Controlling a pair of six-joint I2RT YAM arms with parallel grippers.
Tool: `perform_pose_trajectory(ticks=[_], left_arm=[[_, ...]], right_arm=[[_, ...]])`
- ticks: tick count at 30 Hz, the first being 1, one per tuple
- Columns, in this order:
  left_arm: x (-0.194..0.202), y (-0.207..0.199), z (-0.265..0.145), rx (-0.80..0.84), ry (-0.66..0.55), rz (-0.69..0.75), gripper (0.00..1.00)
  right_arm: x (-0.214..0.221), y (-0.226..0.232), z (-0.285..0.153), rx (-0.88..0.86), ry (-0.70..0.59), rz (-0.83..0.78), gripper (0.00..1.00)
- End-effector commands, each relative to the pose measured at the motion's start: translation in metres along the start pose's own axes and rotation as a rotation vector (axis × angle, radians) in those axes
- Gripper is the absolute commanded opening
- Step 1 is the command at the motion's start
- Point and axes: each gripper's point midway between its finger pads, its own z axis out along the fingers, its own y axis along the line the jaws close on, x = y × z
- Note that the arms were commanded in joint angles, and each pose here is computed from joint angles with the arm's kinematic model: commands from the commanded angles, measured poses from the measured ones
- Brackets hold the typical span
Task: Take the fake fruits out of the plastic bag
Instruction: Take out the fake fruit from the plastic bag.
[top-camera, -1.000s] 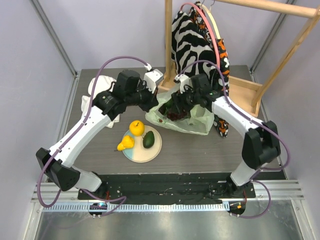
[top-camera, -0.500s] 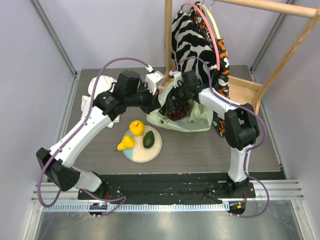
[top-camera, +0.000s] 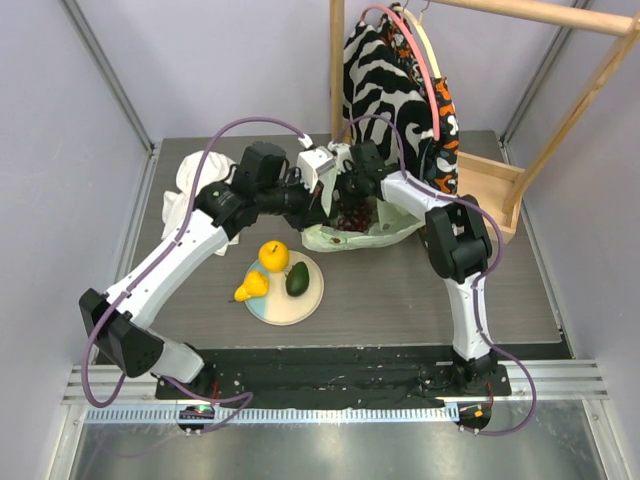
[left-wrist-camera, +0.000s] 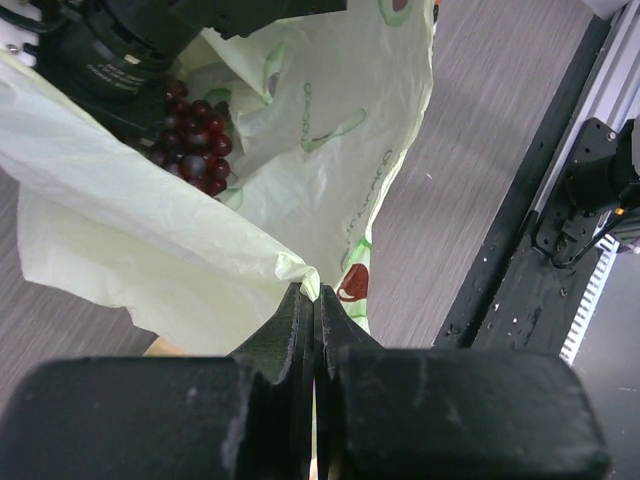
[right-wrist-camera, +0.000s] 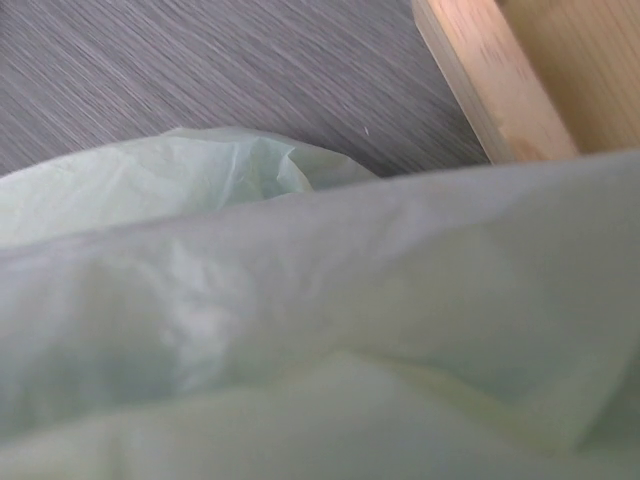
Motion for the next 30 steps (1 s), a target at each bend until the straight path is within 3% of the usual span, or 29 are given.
perform_pose_trajectory(ticks=[1, 4, 10, 13, 14, 16, 17, 18, 25, 28, 30], left_arm=[[-0.019, -0.013, -0.003, 0.059, -0.056, 0.008, 0.00], [-0.021, -0.013, -0.001, 0.062, -0.060, 0.007, 0.00], [-0.022, -0.007, 0.001, 0.040, -0.062, 0.022, 0.00], [-0.019, -0.004, 0.000, 0.021, -0.056, 0.022, 0.00], [-0.018, -0.002, 0.000, 0.008, -0.054, 0.021, 0.00], [-0.015, 0.002, 0.001, -0.007, -0.048, 0.044, 0.00], [-0.015, 0.004, -0.001, -0.019, -0.050, 0.049, 0.00], [-0.014, 0.005, -0.001, -0.022, -0.048, 0.051, 0.00], [0.005, 0.026, -0.013, -0.098, -0.009, 0.099, 0.00], [0.020, 0.030, -0.022, -0.118, 0.028, 0.136, 0.00], [0.035, 0.029, -0.025, -0.118, 0.058, 0.149, 0.00]], right_arm=[[-0.031, 0.018, 0.007, -0.071, -0.075, -0.027, 0.91], [-0.025, 0.025, 0.016, -0.110, -0.059, -0.029, 0.91], [-0.019, 0.014, 0.023, -0.051, -0.040, -0.051, 0.74], [-0.027, 0.019, 0.012, -0.089, -0.056, -0.085, 0.48], [-0.034, 0.023, 0.002, -0.097, -0.071, -0.100, 0.34], [-0.037, 0.027, -0.010, -0.116, -0.073, -0.130, 0.27], [-0.035, 0.028, -0.017, -0.116, -0.069, -0.138, 0.06], [-0.044, 0.032, -0.033, -0.099, -0.092, -0.160, 0.01], [-0.030, 0.047, -0.107, -0.061, -0.115, -0.270, 0.02], [-0.001, 0.052, -0.132, -0.048, -0.074, -0.290, 0.01], [0.041, 0.047, -0.137, -0.031, -0.002, -0.295, 0.02]])
